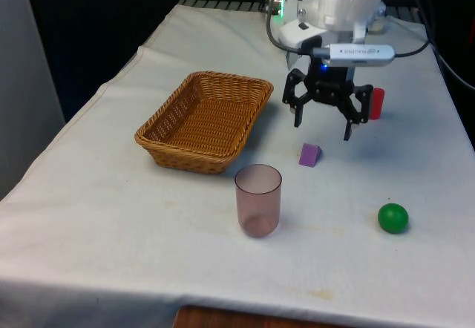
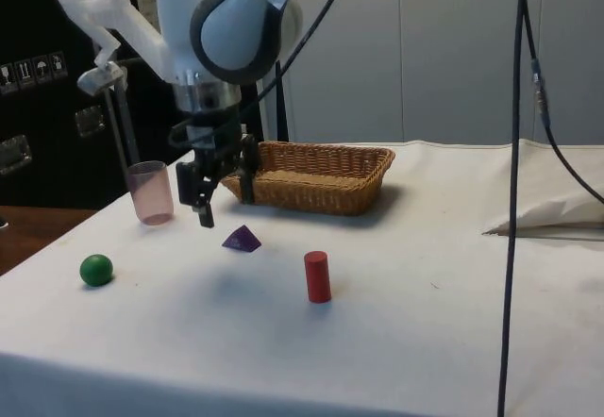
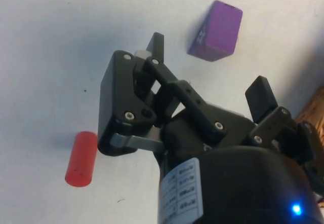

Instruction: Pick up the triangular block and place it into the basket.

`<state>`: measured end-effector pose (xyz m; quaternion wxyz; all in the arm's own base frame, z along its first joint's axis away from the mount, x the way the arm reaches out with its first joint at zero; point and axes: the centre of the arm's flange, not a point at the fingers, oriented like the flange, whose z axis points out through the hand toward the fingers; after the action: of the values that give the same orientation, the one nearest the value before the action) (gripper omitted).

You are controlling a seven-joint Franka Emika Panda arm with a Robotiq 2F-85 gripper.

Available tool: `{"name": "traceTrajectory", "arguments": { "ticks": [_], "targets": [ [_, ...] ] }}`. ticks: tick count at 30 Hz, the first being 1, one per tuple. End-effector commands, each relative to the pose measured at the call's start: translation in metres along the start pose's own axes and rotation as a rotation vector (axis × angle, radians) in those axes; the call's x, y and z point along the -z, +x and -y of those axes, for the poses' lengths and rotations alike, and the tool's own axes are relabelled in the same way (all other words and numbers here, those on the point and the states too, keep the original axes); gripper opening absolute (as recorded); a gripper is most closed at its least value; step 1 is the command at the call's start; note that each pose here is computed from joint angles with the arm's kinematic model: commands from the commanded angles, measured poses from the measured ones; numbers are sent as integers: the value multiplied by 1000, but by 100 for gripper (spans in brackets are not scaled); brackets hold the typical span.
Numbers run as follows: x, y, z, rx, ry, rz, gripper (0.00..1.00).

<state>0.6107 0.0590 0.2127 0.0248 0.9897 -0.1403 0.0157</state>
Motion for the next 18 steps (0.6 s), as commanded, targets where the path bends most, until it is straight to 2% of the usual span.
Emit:
{"name": "traceTrajectory", "arguments": {
  "ticks": [1,6,7,8,16,17,18],
  "targets": [
    [-2,0,1,0,-2,-6,100],
    [-5,-1,1,-2,-1,-7,100],
    [-4,-1,1,1,-3,3,100],
    [-6,-2,0,-4,0,-6,100],
    [-27,-5,-3,-5,0,-20,100],
    [-25,-6,-3,-4,-6,-8,100],
    [-28,-5,-3,-5,0,-24,100]
  ]
}}
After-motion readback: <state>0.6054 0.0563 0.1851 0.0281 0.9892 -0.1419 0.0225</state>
